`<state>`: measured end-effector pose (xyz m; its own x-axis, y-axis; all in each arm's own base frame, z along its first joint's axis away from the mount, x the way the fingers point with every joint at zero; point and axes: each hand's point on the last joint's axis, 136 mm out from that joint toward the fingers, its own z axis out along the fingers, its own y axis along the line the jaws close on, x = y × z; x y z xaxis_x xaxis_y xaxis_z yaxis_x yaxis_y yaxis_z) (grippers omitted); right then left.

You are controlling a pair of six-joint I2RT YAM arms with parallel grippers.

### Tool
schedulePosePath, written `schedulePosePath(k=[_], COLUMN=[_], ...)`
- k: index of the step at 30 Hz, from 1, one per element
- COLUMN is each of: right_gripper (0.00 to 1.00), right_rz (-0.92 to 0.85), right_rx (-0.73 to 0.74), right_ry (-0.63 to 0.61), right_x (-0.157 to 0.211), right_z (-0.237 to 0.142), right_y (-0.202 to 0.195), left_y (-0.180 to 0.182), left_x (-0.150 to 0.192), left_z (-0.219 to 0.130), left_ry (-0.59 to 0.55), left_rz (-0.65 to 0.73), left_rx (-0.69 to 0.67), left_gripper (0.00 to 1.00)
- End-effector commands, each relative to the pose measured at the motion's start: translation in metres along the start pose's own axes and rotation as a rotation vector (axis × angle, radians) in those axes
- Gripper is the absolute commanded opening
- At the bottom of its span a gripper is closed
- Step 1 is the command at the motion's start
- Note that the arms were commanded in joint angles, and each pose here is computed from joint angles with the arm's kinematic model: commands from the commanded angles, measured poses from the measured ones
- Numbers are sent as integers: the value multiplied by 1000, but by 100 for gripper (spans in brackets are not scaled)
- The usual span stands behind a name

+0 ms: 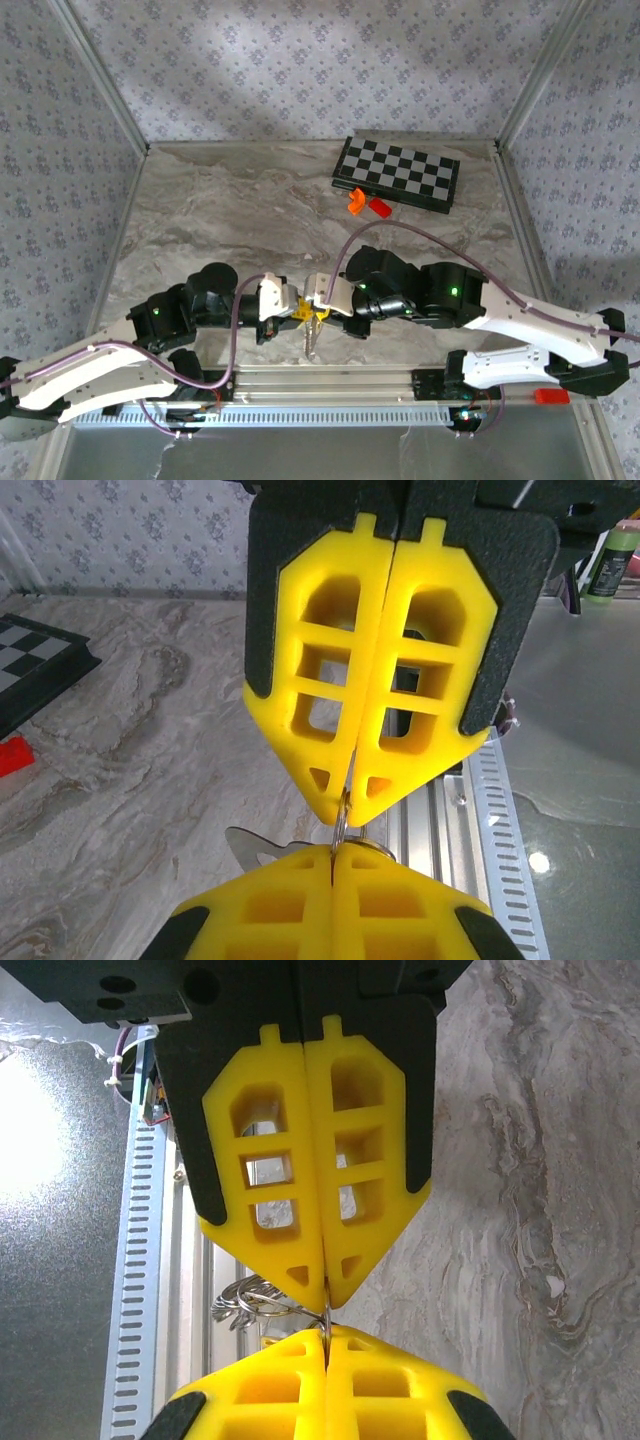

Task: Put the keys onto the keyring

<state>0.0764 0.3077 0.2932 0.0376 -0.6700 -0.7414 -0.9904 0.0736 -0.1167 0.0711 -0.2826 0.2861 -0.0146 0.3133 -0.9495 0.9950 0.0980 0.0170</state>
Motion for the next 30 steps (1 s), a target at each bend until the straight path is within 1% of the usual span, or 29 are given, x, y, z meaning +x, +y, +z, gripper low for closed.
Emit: schedulePosePath(k=[1,3,4,8,9,11,14,16,19,24,27,30], right_gripper=[0,0,3,25,28,30,34,35,36,36,33,28], right_rz=[-13,-2,6,40,46,55,62,65,64,75,82,89], right_rx=[18,36,48,91,106,124,115,90,52,23,14,5], right_ry=[-88,-113,-128,-222,-263,-310,-437,-478,-507,-521,-523,-519], right_x=[-17,-20,-21,-30,-36,-34,-46,-47,-48,-52,-51,-50], right_z=[-6,-9,-11,-20,-25,-26,-39,-44,-47,-45,-43,-39], right_y=[-3,-5,-7,-13,-16,-17,-14,-9,-2,0,1,2], left_y=[-4,-2,-1,-2,-4,-9,-16,-19,-22,-23,-24,-23], left_x=[-25,-30,-34,-47,-49,-52,-59,-63,-69,-72,-74,-77], left_z=[-4,-7,-11,-21,-22,-24,-30,-34,-40,-40,-42,-42], left_ry=[-122,-165,-197,-295,-306,-332,-390,-422,-453,-469,-482,-496], left_rz=[8,6,7,14,20,33,51,64,79,91,93,94], left_rx=[15,-2,-12,-19,-12,16,46,56,66,73,74,70], left_gripper=[0,0,0,0,0,0,0,0,0,0,0,0])
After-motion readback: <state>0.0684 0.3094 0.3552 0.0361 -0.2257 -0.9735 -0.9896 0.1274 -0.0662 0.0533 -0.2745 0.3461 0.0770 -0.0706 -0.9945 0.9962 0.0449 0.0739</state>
